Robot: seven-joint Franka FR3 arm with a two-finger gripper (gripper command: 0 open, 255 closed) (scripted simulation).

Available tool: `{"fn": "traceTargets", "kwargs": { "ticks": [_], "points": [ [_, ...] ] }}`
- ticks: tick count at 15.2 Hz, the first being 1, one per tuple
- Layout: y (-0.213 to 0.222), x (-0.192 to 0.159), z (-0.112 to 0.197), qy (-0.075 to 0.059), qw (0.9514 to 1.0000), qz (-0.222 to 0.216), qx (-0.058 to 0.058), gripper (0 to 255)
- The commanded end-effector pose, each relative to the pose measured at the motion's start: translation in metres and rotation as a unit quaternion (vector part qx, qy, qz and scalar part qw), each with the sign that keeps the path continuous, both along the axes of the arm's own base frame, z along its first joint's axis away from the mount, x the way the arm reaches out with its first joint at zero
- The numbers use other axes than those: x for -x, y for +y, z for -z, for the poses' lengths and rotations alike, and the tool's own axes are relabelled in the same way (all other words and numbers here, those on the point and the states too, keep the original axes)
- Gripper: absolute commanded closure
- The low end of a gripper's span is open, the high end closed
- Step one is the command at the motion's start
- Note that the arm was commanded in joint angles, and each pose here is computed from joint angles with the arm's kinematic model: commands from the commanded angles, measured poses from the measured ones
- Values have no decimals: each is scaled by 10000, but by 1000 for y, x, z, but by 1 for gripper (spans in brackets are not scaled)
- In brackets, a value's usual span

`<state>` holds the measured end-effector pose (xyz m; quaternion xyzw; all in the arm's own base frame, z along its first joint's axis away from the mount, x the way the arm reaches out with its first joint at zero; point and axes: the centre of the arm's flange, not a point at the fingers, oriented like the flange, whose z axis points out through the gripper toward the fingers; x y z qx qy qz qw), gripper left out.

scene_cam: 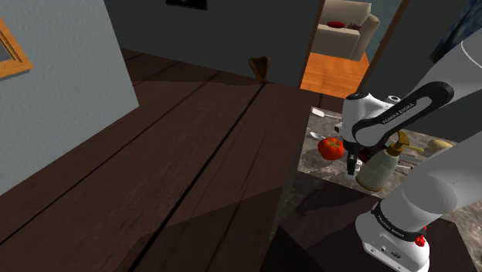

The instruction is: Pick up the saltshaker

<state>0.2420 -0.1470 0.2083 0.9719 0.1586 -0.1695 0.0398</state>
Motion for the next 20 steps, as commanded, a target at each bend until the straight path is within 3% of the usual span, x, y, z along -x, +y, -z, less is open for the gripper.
{"fn": "traceTargets", "kwargs": {
  "ticks": [1, 4, 5, 14, 20],
  "points": [
    [0, 0, 11, -3, 10000, -2, -1, 0],
    [0, 0, 19, -3, 10000, -2, -1, 0],
    [0, 1, 19, -3, 10000, -1, -1, 255],
    [0, 0, 19, -3, 10000, -2, -1, 255],
    [0, 0, -12, -3, 10000, -2, -1, 255]
  ]
}}
